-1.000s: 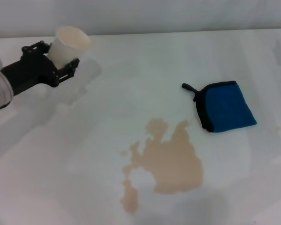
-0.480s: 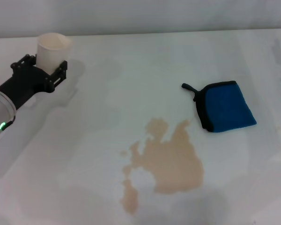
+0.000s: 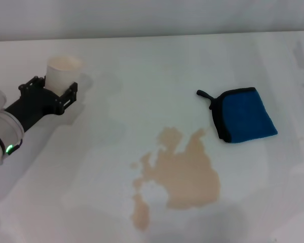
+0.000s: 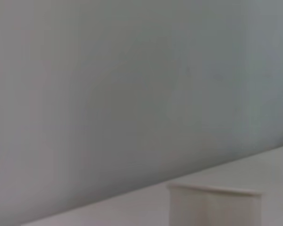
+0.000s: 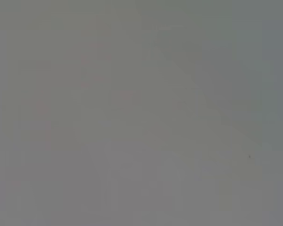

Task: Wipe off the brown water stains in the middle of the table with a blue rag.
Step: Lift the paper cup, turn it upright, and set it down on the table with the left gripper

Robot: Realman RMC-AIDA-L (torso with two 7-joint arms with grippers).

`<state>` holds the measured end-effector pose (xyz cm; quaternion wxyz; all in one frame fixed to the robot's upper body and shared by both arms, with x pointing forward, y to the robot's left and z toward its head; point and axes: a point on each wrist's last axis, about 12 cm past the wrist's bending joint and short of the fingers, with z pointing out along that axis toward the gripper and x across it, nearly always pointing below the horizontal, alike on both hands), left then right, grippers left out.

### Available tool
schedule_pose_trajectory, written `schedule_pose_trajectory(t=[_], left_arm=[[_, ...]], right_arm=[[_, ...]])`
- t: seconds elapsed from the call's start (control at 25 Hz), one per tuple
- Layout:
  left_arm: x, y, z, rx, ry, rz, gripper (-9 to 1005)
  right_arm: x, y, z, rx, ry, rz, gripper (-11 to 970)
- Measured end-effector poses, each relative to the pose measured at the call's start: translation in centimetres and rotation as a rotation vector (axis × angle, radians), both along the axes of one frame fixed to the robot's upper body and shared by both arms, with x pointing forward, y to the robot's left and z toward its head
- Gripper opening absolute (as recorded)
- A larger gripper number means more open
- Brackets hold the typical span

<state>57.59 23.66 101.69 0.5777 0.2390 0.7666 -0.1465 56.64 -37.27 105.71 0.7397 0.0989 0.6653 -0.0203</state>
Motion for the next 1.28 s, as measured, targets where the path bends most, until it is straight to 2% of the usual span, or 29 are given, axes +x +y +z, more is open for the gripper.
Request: schedule_pose_trajectory(t=[0.28, 0.88, 1.28], left_arm=[[-0.7, 0.2, -1.1, 0.01, 0.062, 0.036, 670], [-1.4, 0.4, -1.8, -0.006, 0.1, 0.065, 676], [-2.2, 0.4, -2.5, -0.102, 0.178, 0.11, 851]], right_arm=[[0.0, -0.1, 0.0, 0.003, -0.003, -0.005, 779], [-0.1, -0.2, 0.0, -0.002, 0.001, -0.003, 779], [-0.2, -0.3, -0.1, -0.004, 0.003, -0.004, 779]])
